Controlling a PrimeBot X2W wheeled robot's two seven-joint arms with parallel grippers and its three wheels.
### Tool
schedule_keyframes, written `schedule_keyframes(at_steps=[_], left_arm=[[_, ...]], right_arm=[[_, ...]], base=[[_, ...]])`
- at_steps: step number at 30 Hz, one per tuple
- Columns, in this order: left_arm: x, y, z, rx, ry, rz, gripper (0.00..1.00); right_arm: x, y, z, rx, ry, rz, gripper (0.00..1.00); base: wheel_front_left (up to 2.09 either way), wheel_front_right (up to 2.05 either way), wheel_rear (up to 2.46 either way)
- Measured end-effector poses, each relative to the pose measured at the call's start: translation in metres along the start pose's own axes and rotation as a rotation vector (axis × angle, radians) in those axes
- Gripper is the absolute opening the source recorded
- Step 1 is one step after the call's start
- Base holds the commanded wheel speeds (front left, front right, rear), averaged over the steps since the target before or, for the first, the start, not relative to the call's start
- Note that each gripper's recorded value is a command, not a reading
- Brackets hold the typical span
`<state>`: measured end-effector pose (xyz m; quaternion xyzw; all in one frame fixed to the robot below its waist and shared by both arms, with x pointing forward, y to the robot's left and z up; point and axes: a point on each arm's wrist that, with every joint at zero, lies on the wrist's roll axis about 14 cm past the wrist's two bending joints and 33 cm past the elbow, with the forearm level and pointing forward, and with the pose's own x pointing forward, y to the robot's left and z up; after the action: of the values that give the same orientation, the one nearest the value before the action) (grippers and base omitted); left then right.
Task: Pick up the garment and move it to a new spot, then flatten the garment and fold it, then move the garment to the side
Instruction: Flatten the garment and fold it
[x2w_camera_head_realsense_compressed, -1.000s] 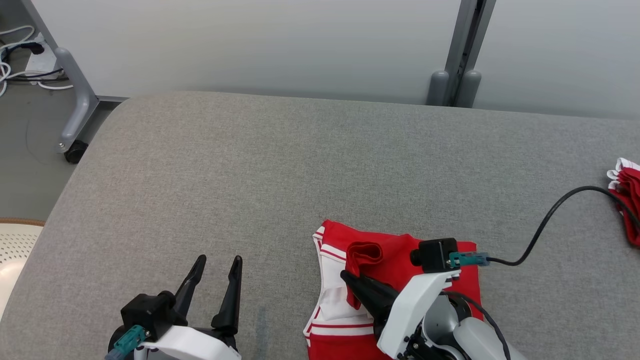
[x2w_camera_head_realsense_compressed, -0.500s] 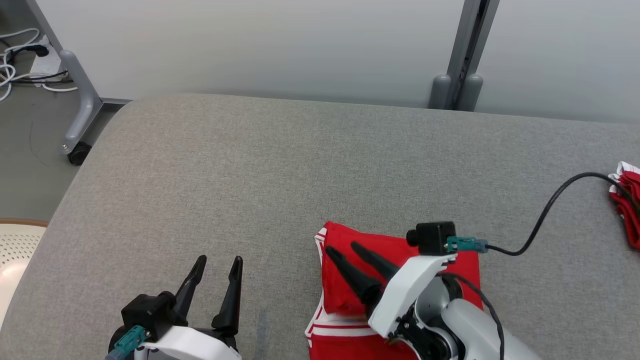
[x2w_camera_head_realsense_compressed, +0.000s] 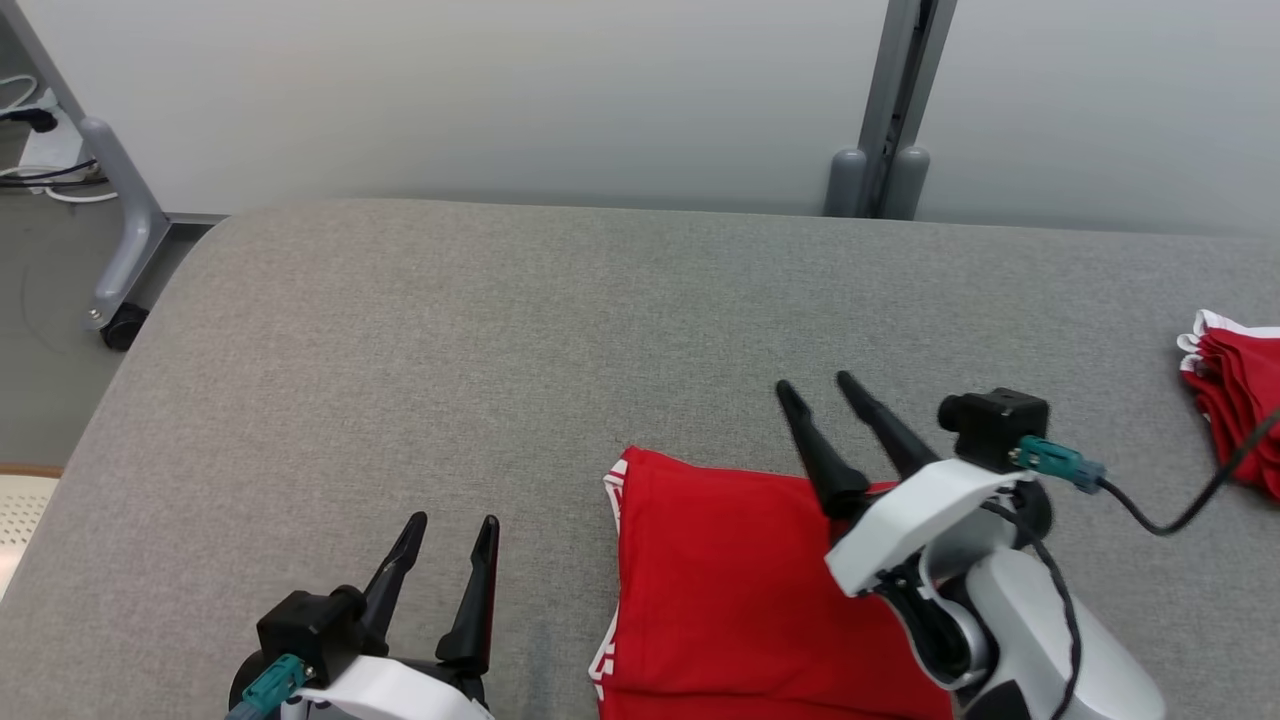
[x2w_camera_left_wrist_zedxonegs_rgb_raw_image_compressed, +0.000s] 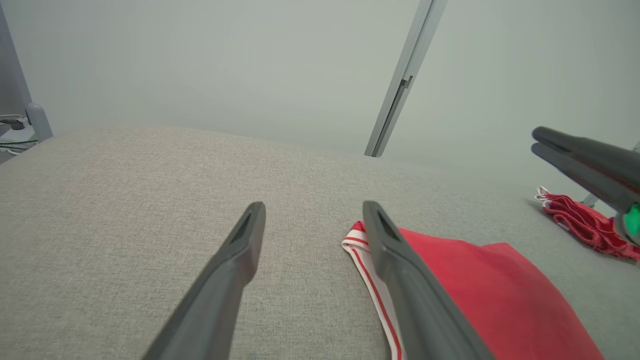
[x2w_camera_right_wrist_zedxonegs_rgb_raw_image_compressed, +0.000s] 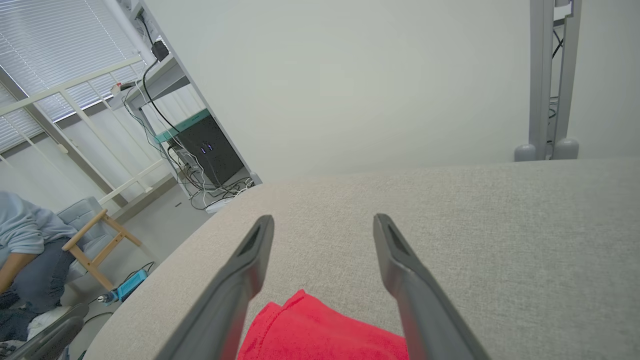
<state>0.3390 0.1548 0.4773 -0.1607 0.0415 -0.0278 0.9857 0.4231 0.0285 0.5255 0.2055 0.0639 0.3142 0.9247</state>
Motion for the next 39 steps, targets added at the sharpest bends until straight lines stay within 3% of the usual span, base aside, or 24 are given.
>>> schedule_keyframes(at_steps=[12, 23, 39], left_arm=[[0.013, -0.021, 0.009, 0.041, -0.024, -0.081, 1.00], [0.017, -0.016, 0.019, 0.108, -0.070, -0.056, 1.00], [-0.001, 0.003, 0.017, 0.099, -0.089, 0.020, 1.00]], right_arm=[[-0.062, -0.068, 0.052, -0.193, -0.229, -0.247, 1.00], [-0.118, -0.084, 0.054, -0.332, -0.239, -0.374, 1.00], [-0.144, -0.091, 0.042, -0.237, -0.269, -0.426, 1.00]], base=[[0.00, 0.00, 0.00], [0.00, 0.00, 0.00], [0.00, 0.00, 0.00]])
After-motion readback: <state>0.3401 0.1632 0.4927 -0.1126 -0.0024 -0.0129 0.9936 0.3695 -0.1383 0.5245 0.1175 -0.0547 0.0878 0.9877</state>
